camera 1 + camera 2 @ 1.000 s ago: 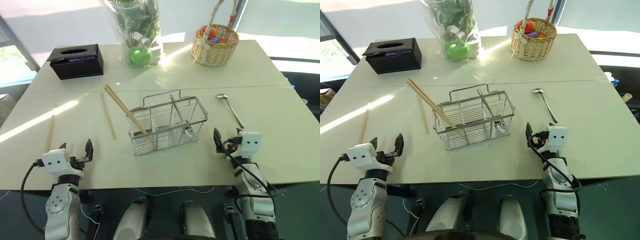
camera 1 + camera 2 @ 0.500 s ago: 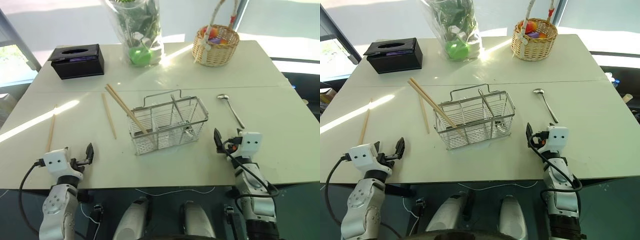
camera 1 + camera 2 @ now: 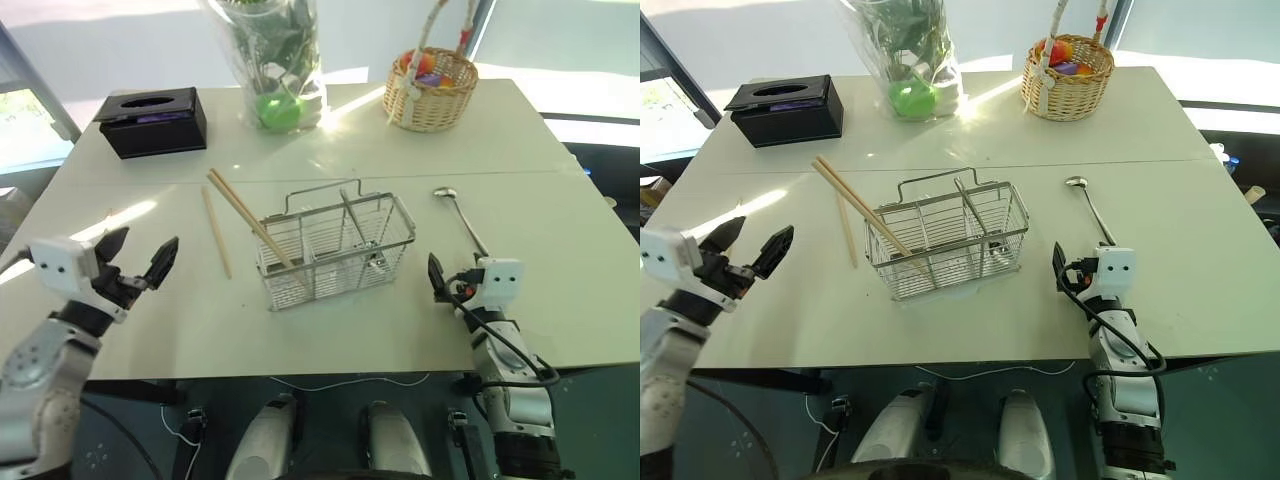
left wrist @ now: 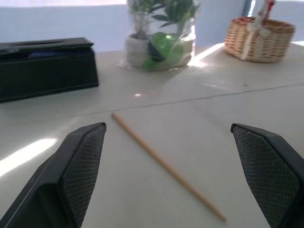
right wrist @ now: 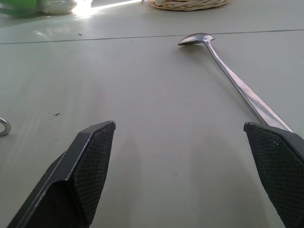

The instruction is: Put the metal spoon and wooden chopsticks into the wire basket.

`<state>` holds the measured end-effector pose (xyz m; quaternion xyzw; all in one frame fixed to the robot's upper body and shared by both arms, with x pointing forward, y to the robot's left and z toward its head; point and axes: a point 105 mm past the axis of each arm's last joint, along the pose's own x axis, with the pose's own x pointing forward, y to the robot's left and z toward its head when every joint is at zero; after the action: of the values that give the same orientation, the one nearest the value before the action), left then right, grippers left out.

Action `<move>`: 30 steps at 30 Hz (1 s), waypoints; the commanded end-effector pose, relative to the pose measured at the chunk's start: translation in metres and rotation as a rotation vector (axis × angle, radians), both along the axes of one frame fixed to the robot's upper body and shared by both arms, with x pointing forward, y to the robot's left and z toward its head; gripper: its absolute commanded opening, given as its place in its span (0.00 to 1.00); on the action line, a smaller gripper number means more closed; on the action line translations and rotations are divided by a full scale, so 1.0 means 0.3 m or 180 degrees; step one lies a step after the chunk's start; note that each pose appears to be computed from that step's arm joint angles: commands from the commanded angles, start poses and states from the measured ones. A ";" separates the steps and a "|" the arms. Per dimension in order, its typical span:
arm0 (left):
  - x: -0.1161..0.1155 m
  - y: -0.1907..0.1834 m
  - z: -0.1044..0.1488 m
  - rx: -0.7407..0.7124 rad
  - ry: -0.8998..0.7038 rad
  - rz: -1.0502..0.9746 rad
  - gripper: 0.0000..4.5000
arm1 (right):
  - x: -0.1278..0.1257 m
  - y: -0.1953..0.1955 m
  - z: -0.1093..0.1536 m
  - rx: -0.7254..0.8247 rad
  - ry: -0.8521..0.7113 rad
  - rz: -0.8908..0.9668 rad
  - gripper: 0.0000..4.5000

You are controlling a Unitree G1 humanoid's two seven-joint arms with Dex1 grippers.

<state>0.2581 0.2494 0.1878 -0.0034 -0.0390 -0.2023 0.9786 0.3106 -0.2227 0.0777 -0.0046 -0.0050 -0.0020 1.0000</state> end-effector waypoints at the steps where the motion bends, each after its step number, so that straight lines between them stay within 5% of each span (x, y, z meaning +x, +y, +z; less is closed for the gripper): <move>1: -0.063 -0.077 0.076 -0.0058 0.0178 -0.0742 0.99 | 0.003 -0.015 0.035 -0.0003 -0.0101 -0.0011 1.00; 12: -0.162 -0.128 0.192 0.0360 0.0409 -0.1679 0.99 | -0.008 -0.014 0.065 -0.0005 -0.0060 0.0084 1.00; 30: -0.150 -0.199 0.136 0.0332 0.0418 -0.1979 0.99 | 0.089 -0.045 0.298 -0.0520 0.0566 0.0537 1.00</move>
<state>0.2140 0.1929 0.2234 0.0053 0.0528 -0.4907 0.8697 0.3370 -0.2406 0.1650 -0.0889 0.0762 0.0661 0.9909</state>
